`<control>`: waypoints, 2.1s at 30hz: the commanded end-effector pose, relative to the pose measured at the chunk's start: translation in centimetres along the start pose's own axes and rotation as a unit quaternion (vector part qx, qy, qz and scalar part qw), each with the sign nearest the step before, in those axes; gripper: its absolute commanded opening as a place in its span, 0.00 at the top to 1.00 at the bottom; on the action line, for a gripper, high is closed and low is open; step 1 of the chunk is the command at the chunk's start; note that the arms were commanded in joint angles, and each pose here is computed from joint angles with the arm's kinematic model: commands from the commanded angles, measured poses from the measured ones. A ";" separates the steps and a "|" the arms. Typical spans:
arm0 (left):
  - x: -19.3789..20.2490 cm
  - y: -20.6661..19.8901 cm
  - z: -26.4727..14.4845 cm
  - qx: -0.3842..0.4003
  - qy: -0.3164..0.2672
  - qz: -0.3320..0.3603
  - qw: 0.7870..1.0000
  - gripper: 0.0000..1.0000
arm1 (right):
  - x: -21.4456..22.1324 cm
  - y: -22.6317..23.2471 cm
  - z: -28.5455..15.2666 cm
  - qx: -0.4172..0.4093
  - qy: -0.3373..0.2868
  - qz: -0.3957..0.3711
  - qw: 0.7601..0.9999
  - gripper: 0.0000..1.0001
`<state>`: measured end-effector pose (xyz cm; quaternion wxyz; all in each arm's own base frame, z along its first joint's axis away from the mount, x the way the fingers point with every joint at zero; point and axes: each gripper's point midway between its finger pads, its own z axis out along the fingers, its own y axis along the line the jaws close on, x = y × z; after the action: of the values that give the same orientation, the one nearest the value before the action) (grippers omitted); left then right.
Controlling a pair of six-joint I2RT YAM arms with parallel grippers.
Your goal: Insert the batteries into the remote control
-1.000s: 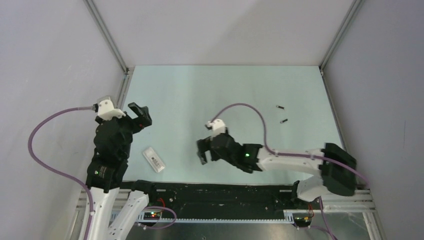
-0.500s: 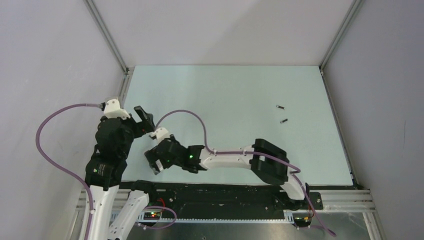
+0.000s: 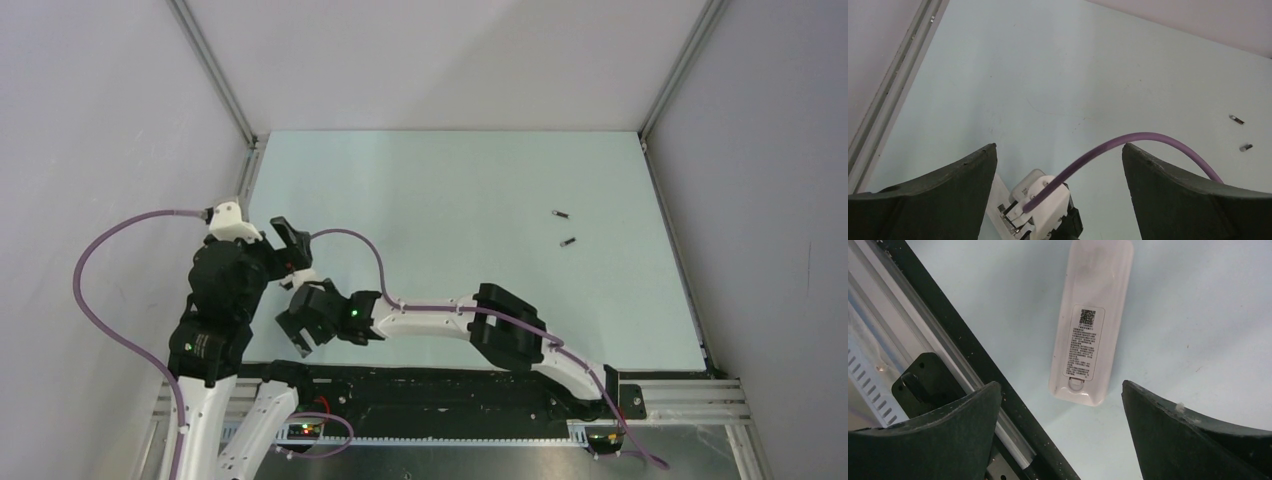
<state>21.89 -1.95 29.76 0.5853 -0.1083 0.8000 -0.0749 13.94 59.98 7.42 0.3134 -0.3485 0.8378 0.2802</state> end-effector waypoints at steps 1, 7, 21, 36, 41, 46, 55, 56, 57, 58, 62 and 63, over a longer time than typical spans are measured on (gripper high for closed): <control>-1.1 -0.7 -0.9 0.021 -0.016 0.007 1.000 0.02 | 0.1 -0.5 0.6 0.010 0.016 -0.005 1.000 0.06; -0.8 -1.0 -0.9 0.031 -0.013 0.004 0.999 0.02 | -0.2 -0.9 2.0 0.019 0.010 -0.012 1.000 0.06; -0.5 -1.2 -0.9 0.039 -0.011 0.000 0.999 0.02 | 1.1 -4.2 4.4 0.089 0.037 -0.025 0.995 0.17; -0.3 -1.0 -0.3 0.031 -0.001 0.007 0.999 0.02 | 0.4 -11.0 2.4 0.185 0.043 0.025 0.982 0.42; -0.2 -1.0 0.0 0.028 0.003 0.006 1.000 0.02 | -0.2 -9.1 1.9 0.142 0.025 -0.017 0.989 0.45; -0.4 -0.7 0.2 0.013 0.001 -0.010 1.000 0.02 | -1.5 -7.6 0.5 0.114 0.006 -0.022 0.993 0.57; -1.7 0.0 0.0 -0.015 -0.020 -0.035 0.999 0.02 | -2.0 -10.2 -3.4 0.120 -0.013 0.009 0.993 0.72; -1.7 0.2 -0.1 -0.020 -0.022 -0.039 0.999 0.02 | -1.3 -11.1 -3.6 0.128 -0.007 0.012 0.992 0.73; -1.8 0.2 -0.3 -0.021 -0.027 -0.047 0.998 0.02 | -2.0 -11.4 -4.5 0.130 -0.015 0.015 0.991 0.73; -1.7 0.4 -0.3 -0.025 -0.028 -0.051 0.998 0.02 | -1.1 -12.1 -4.8 0.142 -0.007 0.014 0.990 0.73; -1.6 0.3 -0.6 -0.020 -0.031 -0.057 0.998 0.02 | 0.0 -14.8 -7.5 0.182 -0.005 0.021 0.983 0.73; -1.4 0.2 -0.5 -0.018 -0.028 -0.057 0.998 0.02 | 0.7 -15.8 -8.5 0.196 -0.003 0.024 0.980 0.73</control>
<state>21.93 -1.63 29.85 0.5847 -0.1484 0.7932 -0.0829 21.44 47.58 5.11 0.3304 -0.2990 0.8854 0.1320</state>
